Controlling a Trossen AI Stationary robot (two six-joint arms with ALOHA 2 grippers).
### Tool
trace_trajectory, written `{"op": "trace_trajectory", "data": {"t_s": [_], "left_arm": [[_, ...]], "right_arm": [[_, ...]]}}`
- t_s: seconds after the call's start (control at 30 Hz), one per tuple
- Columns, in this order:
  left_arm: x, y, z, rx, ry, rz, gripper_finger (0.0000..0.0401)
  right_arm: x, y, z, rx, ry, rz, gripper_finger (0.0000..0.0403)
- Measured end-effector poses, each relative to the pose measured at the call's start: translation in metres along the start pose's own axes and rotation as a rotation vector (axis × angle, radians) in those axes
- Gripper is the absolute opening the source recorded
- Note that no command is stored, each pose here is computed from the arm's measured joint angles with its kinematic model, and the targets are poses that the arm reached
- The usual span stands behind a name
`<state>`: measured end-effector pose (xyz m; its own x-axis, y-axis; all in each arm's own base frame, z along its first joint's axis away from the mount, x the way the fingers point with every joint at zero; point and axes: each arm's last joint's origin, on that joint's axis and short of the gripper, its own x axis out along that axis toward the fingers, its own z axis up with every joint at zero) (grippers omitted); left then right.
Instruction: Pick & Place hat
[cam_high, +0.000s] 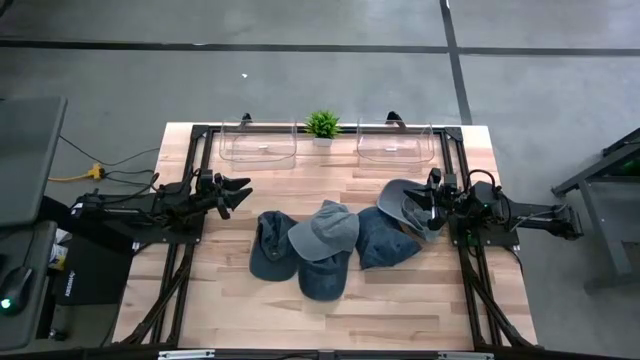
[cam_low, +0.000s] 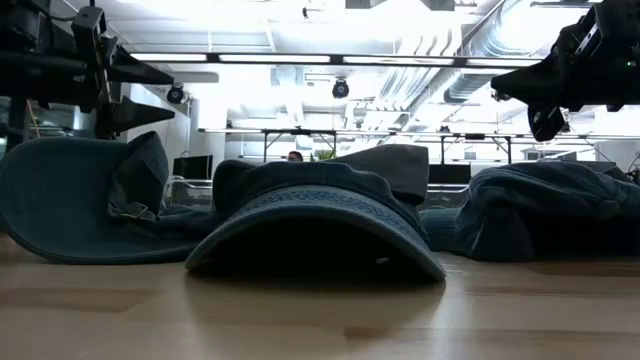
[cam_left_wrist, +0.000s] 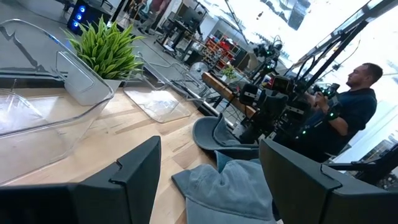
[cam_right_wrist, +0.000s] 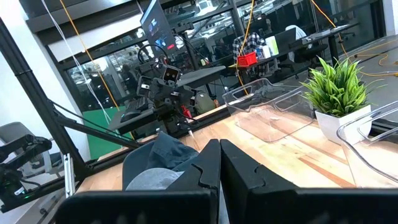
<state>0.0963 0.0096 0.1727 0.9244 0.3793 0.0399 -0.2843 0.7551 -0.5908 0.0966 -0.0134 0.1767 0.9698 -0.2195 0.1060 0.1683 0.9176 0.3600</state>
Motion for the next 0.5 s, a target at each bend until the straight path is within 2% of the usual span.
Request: {"op": "trace_trajectory", "data": {"t_s": [0.2, 0.5], "left_arm": [[0.0, 0.0, 0.0, -0.064, 0.0, -0.001, 0.0249], [-0.0002, -0.0011, 0.0014, -0.073, -0.002, -0.008, 0.0249]], "right_arm": [[0.0, 0.0, 0.0001, 0.0, 0.0, 0.0, 0.0001], [0.0, 0.0, 0.0, 0.0, 0.0, -0.001, 0.0001]]}}
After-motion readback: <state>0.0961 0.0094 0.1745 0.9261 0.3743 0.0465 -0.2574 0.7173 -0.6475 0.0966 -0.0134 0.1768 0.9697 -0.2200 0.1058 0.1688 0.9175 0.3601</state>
